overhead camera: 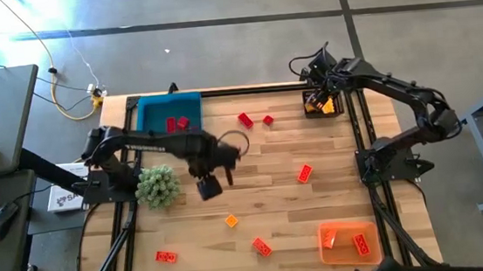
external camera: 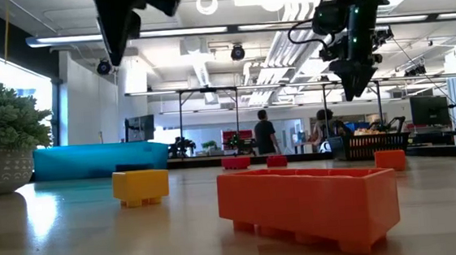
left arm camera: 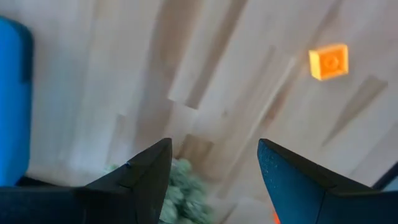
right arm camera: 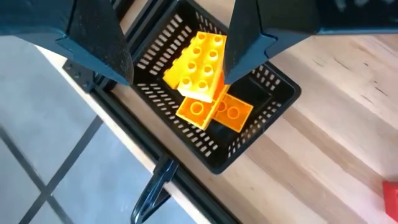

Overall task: Sort & place blocks by color
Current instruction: Put the orange game piece into the orange bin

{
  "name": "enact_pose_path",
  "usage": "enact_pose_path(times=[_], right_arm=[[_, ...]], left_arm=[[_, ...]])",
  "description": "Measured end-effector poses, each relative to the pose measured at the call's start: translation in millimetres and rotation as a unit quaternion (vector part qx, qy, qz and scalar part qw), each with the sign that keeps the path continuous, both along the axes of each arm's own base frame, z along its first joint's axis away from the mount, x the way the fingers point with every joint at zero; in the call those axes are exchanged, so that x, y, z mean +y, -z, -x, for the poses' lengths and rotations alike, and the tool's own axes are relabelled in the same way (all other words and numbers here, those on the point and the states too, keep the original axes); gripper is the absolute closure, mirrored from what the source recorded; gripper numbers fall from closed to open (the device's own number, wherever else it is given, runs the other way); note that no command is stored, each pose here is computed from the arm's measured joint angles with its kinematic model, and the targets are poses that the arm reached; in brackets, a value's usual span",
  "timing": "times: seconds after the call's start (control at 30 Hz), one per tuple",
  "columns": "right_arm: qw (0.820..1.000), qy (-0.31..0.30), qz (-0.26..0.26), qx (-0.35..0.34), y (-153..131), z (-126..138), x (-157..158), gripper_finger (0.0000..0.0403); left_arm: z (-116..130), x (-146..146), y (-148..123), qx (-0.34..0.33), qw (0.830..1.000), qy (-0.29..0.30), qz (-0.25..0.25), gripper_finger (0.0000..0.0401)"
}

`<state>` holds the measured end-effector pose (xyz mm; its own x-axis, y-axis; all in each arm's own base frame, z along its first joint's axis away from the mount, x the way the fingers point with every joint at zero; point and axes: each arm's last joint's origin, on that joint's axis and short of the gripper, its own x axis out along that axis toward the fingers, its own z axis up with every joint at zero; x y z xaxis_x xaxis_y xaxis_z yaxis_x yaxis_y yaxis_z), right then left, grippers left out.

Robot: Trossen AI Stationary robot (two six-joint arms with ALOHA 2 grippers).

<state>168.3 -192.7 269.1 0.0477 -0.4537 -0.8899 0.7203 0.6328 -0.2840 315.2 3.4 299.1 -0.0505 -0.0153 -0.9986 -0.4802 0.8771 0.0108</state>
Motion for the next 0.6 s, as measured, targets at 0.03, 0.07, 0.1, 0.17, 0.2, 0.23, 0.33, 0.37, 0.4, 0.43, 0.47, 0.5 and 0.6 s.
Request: enact_pose_path(times=[0.03, 0.07, 0.1, 0.17, 0.2, 0.23, 0.33, 0.37, 0.4, 0.43, 0.47, 0.5, 0.6], right_arm=[[1.000, -0.002, 0.002, -0.001, -0.8, 0.2, 0.2, 0.0167], [1.000, -0.004, 0.003, 0.001, -0.9, 0.2, 0.2, 0.0167], [1.000, -0.007, 0.003, 0.002, -0.9, 0.3, 0.3, 0.0167], [1.000, -0.012, 0.003, 0.004, -0.9, 0.2, 0.2, 0.0167], [1.000, -0.012, 0.004, 0.003, -1.0, 0.0, 0.1, 0.0167], [1.000, -0.013, 0.005, 0.002, -1.1, -0.2, -0.2, 0.0167], [1.000, -0.013, 0.006, 0.002, -1.2, -0.3, -0.3, 0.0167], [1.000, -0.013, 0.006, 0.002, -1.1, -0.3, -0.3, 0.0167], [1.000, -0.013, 0.006, 0.002, -1.1, -0.4, -0.3, 0.0167], [1.000, -0.013, 0.006, 0.001, -1.2, -0.5, -0.4, 0.0167], [1.000, -0.013, 0.006, 0.000, -1.2, -0.6, -0.5, 0.0167], [1.000, -0.013, 0.007, -0.001, -1.3, -0.7, -0.6, 0.0167], [1.000, -0.012, 0.006, -0.002, -1.2, -0.7, -0.5, 0.0167]], left_arm=[[0.0, -8.5, 0.0, 0.000, 1.000, 0.007, 0.000, 0.0174], [0.3, -16.8, 0.0, 0.000, 1.000, 0.013, -0.001, 0.0174], [0.9, -25.5, -0.2, 0.000, 1.000, 0.019, -0.001, 0.0174], [4.0, -42.4, -1.5, -0.005, 0.999, 0.035, -0.001, 0.0174], [4.7, -50.9, -0.9, -0.012, 0.999, 0.045, -0.001, 0.0174], [5.8, -59.6, 1.1, -0.018, 0.998, 0.054, 0.000, 0.0174], [14.7, -82.2, 7.5, -0.018, 0.997, 0.075, -0.004, 0.0174], [17.7, -90.1, 9.4, -0.016, 0.996, 0.084, -0.010, 0.0174], [21.2, -97.0, 11.8, -0.012, 0.995, 0.094, -0.019, 0.0174], [25.3, -103.4, 13.9, -0.008, 0.994, 0.104, -0.028, 0.0174], [29.5, -109.5, 15.4, -0.006, 0.993, 0.110, -0.033, 0.0174], [33.1, -114.6, 17.2, -0.005, 0.993, 0.113, -0.035, 0.0174], [47.1, -128.4, 25.4, 0.009, 0.991, 0.126, -0.041, 0.0174]])
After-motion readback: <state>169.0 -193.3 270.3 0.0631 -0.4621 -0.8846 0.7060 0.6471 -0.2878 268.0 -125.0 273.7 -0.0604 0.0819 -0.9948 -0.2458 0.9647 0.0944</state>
